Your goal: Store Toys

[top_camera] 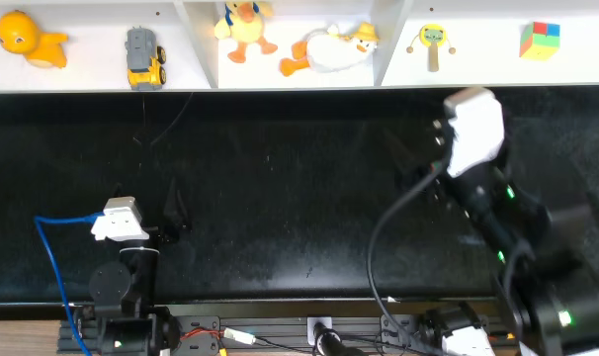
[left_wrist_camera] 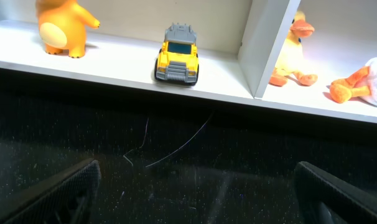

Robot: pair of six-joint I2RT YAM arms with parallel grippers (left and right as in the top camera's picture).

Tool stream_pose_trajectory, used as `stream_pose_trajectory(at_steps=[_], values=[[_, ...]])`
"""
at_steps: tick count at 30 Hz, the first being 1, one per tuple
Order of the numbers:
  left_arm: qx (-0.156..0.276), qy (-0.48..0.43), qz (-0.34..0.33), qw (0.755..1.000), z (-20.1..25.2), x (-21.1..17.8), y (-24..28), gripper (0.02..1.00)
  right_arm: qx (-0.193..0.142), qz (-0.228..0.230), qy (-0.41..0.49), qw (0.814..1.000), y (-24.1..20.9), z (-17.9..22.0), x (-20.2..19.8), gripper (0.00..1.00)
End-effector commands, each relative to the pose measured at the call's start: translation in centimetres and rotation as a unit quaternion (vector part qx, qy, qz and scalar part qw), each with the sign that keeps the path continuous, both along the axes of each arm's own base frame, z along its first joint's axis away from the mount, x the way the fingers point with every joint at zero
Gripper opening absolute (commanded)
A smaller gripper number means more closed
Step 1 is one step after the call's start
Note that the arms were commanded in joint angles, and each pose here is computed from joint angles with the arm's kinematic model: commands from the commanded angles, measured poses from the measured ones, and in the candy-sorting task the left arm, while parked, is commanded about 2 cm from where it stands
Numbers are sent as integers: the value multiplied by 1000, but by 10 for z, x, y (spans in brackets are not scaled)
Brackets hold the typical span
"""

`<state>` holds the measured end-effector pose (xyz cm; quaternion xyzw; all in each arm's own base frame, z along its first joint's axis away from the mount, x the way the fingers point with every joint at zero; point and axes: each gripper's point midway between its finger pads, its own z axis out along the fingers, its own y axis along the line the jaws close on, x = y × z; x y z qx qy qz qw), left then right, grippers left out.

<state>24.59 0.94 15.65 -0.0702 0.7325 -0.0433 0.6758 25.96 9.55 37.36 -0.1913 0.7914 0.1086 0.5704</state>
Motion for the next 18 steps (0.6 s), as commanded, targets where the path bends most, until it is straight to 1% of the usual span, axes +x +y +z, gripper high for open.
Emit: stream_pose_trajectory(at_steps=[1, 6, 7, 9, 11, 14, 15, 18], values=[[3, -2, -4, 1000, 0, 0, -1, 998, 5, -2, -31, 1000, -7, 17, -23, 996], [3, -2, -4, 1000, 0, 0, -1, 998, 5, -2, -45, 999, -13, 17, -47, 993], [3, -2, -4, 1000, 0, 0, -1, 996, 6, -2, -44, 999, -14, 11, -50, 993], [3, -2, -4, 1000, 0, 0, -1, 998, 17, -5, -37, 999, -15, -7, -53, 996], [3, -2, -4, 1000, 0, 0, -1, 998, 47, -14, -39, 998, -14, -27, -50, 996], [3, -2, -4, 1000, 0, 0, -1, 998, 110, -26, -55, 992, -13, -53, -45, 993], [3, -2, -4, 1000, 0, 0, -1, 998, 125, -28, -60, 990, -12, -62, -44, 996], [3, -2, -4, 1000, 0, 0, -1, 998, 155, -29, -81, 984, -12, -89, -43, 996]])
